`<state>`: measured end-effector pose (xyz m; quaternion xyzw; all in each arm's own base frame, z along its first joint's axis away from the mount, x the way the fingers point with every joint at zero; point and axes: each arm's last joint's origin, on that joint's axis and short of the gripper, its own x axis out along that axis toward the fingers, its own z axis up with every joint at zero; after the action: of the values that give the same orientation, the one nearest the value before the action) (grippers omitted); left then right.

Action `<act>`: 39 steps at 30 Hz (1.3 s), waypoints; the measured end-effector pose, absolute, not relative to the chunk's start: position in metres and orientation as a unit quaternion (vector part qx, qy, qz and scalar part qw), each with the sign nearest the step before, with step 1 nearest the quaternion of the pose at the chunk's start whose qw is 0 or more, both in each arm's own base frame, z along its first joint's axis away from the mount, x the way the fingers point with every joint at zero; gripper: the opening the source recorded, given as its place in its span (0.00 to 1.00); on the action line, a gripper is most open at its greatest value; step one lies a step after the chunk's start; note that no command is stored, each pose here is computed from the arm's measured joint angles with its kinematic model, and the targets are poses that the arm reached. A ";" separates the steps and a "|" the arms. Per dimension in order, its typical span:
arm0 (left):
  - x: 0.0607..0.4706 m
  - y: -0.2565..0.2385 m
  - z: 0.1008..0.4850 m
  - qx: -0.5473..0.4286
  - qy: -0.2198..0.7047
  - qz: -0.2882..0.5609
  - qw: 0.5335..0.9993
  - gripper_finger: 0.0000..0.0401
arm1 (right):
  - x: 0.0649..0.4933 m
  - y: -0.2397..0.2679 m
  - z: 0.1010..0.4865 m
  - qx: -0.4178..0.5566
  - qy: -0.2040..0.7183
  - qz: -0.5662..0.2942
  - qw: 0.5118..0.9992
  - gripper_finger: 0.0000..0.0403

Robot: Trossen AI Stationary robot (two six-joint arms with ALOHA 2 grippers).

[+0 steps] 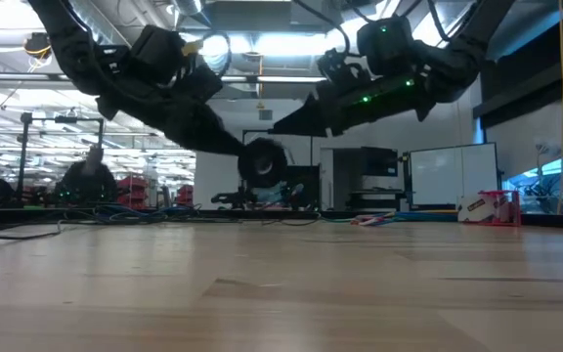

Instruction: Coiling cords

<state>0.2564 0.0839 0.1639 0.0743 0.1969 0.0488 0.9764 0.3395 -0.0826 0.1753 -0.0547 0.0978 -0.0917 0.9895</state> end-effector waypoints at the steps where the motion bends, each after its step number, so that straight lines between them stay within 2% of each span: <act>1: 0.257 0.083 0.166 0.077 0.187 0.048 0.978 0.01 | 0.340 -0.083 0.176 -0.054 0.098 -0.092 0.989 0.44; 4: 0.259 0.082 0.169 0.083 0.169 0.047 0.981 0.01 | 0.341 -0.083 0.177 -0.056 0.100 -0.087 0.990 0.44; 11: 0.259 0.082 0.170 0.085 0.167 0.047 0.981 0.01 | 0.342 -0.078 0.176 -0.057 0.099 -0.007 0.993 0.44; 21: 0.260 0.081 0.172 0.091 0.155 0.047 0.983 0.01 | 0.341 -0.078 0.172 -0.054 0.118 -0.001 0.992 0.42; 27: 0.261 0.079 0.173 0.093 0.150 0.045 0.983 0.01 | 0.341 -0.077 0.171 -0.066 0.123 0.001 0.990 0.30; 35: 0.263 0.076 0.176 0.105 0.134 0.039 0.985 0.01 | 0.340 -0.077 0.170 -0.072 0.129 0.003 0.989 0.05; 39: 0.263 0.076 0.176 0.103 0.135 0.040 0.985 0.01 | 0.340 -0.078 0.170 -0.079 0.130 -0.002 0.988 0.04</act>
<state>0.2631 0.0760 0.1757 0.1029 0.1350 0.0396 0.9847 0.3402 -0.0777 0.1700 -0.0791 0.1298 -0.0023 0.9884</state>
